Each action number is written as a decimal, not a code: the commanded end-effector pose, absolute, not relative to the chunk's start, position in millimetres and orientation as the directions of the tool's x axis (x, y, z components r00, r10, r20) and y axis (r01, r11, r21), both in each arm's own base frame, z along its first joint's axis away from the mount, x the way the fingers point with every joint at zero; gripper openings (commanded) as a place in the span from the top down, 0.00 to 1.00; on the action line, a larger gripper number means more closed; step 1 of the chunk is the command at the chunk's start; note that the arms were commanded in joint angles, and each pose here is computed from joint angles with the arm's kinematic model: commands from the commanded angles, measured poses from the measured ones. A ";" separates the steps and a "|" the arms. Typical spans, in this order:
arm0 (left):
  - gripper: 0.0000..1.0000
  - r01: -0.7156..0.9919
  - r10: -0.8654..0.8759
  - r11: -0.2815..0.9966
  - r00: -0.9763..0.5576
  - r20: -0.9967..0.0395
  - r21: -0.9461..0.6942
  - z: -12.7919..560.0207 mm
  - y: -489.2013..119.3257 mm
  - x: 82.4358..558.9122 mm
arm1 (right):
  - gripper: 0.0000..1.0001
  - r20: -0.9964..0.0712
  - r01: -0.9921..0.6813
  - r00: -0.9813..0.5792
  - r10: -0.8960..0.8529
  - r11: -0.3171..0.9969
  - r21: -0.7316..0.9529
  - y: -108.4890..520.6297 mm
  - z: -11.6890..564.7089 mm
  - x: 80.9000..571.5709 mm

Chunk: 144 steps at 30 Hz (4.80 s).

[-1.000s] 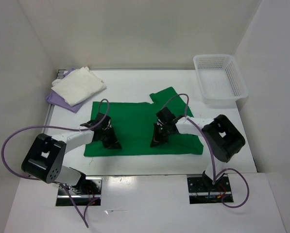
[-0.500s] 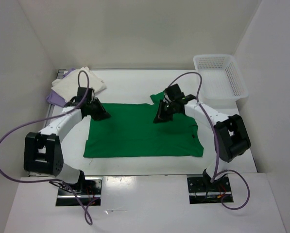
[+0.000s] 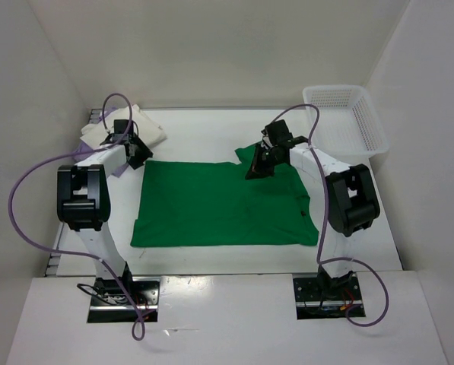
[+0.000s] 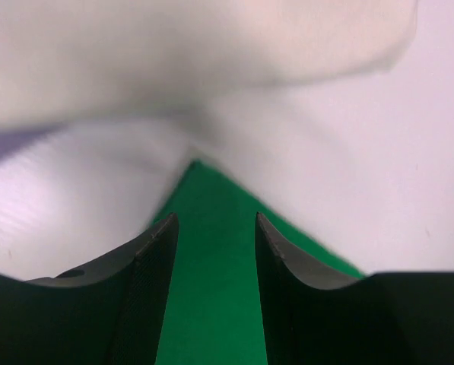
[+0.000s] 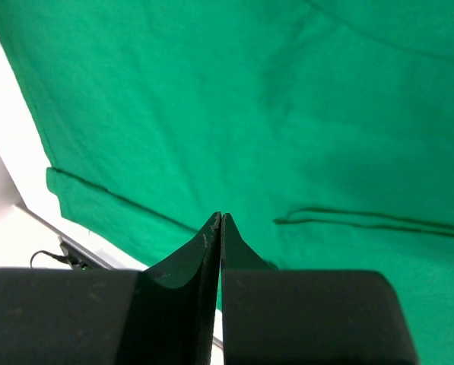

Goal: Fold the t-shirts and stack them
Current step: Grap the side of the flattened tshirt furthest away from the robot with both arms, then fold the other side of the tshirt into a rectangle

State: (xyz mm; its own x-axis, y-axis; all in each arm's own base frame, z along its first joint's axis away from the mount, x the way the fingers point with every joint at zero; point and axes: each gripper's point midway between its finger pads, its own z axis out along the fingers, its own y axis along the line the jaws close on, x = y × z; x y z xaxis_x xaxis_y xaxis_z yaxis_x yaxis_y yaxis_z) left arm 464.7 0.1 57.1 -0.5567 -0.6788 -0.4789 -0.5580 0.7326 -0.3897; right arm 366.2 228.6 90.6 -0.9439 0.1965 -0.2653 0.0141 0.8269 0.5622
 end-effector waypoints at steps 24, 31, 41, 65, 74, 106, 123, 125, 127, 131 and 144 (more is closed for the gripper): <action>0.88 -0.552 -0.589 0.794 -0.592 -0.550 -0.256 28.1 28.6 495.9 | 0.56 -0.429 0.004 -0.854 0.296 0.827 0.562 194.4 114.0 477.8; 1.00 -0.525 -0.592 0.799 -0.596 -0.543 -0.294 40.8 20.4 491.7 | 0.48 -0.509 0.158 -0.764 0.396 0.880 0.448 136.1 85.0 563.7; 1.00 -0.497 -0.592 0.802 -0.591 -0.547 -0.331 52.1 13.9 487.2 | 0.48 -0.590 0.228 -0.732 0.341 0.938 0.260 105.2 59.0 618.7; 1.00 -0.498 -0.615 0.787 -0.588 -0.525 -0.365 50.4 7.5 481.5 | 0.60 -0.521 0.211 -0.796 0.307 0.948 0.236 125.6 33.8 589.8; 1.00 -0.494 -0.615 0.787 -0.583 -0.531 -0.369 54.7 7.5 482.0 | 0.63 -0.514 0.243 -0.802 0.305 0.952 0.186 115.7 30.0 583.8; 1.00 -0.477 -0.622 0.783 -0.569 -0.538 -0.400 70.4 3.7 482.6 | 1.00 -0.567 0.157 -0.756 0.327 0.932 0.327 142.2 108.3 587.4; 1.00 -0.434 -0.608 0.794 -0.556 -0.567 -0.426 114.2 -0.7 421.4 | 1.00 -0.558 0.183 -0.749 0.356 0.922 0.342 96.7 174.5 432.1; 1.00 -0.431 -0.608 0.794 -0.562 -0.560 -0.430 114.7 -3.1 410.2 | 1.00 -0.553 0.194 -0.750 0.362 0.920 0.339 88.4 179.4 403.7; 1.00 -0.438 -0.615 0.789 -0.564 -0.551 -0.432 119.1 -1.3 398.5 | 1.00 -0.532 0.204 -0.767 0.360 0.922 0.329 84.0 176.5 373.5; 1.00 -0.430 -0.615 0.789 -0.565 -0.551 -0.440 128.3 -4.1 383.9 | 1.00 -0.468 0.224 -0.807 0.360 0.920 0.322 78.5 160.4 326.1; 1.00 -0.523 -0.641 0.767 -0.615 -0.459 -0.371 93.7 13.7 322.9 | 1.00 -0.284 0.309 -0.876 0.389 0.906 0.289 74.3 131.1 240.5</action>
